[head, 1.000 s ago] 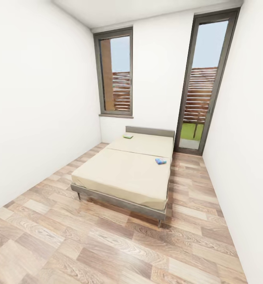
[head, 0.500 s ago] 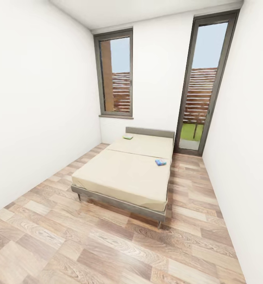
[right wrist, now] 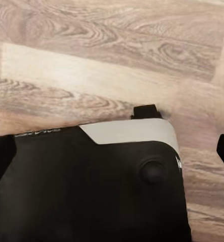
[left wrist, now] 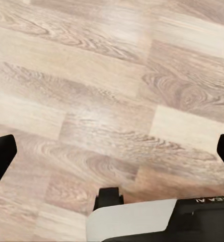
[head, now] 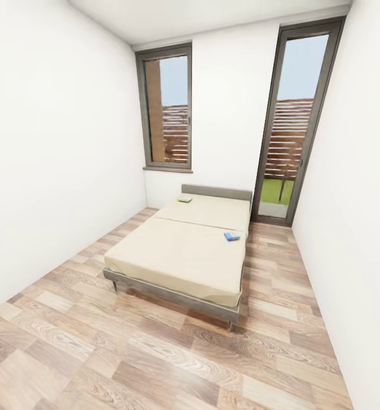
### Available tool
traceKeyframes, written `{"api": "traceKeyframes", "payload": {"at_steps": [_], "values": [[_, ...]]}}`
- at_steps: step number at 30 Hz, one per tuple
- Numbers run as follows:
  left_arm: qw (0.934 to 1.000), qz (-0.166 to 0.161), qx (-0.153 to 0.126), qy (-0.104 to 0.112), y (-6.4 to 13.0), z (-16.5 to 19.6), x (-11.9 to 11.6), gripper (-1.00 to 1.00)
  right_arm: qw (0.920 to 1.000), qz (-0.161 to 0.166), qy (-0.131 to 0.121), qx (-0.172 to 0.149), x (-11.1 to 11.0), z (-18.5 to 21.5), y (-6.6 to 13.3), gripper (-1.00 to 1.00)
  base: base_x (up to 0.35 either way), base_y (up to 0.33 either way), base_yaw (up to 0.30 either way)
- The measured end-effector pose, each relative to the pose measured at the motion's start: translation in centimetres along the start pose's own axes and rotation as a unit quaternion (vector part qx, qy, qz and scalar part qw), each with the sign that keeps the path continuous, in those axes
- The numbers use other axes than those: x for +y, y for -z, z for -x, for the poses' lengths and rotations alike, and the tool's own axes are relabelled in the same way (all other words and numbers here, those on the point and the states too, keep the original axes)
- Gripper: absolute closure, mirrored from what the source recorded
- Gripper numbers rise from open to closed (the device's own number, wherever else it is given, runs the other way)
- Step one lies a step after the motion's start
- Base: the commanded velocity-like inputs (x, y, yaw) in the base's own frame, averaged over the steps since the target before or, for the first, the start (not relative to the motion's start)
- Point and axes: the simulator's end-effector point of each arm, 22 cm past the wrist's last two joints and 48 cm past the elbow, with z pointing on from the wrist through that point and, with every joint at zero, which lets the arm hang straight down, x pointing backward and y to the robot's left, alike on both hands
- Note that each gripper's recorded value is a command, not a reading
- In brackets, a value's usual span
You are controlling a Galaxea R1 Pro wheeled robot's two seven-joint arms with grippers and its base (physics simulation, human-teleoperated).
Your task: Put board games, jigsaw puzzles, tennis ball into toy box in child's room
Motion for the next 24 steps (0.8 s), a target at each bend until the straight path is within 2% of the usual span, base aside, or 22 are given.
{"api": "traceKeyframes", "payload": {"at_steps": [3, 6, 12, 24], "values": [[0.9997, 0.005, -0.025, 0.004, 0.0, 3.7, 0.4, -1.00, 0.9989, -0.029, -0.025, -0.026, -0.9, 5.8, 0.6, -1.00, 0.000, 0.000, 0.000], [0.9988, 0.008, -0.047, 0.007, 0.3, 5.9, 0.6, -1.00, 0.9963, -0.058, -0.048, -0.042, -1.9, 8.8, 1.4, -1.00, 0.000, 0.000, 0.000], [0.9973, 0.009, -0.072, 0.012, 1.1, 7.5, 0.3, -1.00, 0.9938, -0.078, -0.062, -0.050, -2.2, 10.0, 2.5, -1.00, 0.000, 0.000, 0.000], [0.9974, 0.004, -0.072, 0.005, 2.5, 7.9, 0.0, -1.00, 0.9905, -0.086, -0.063, -0.087, -3.2, 11.6, 4.2, -1.00, 0.000, 0.000, 0.000]]}}
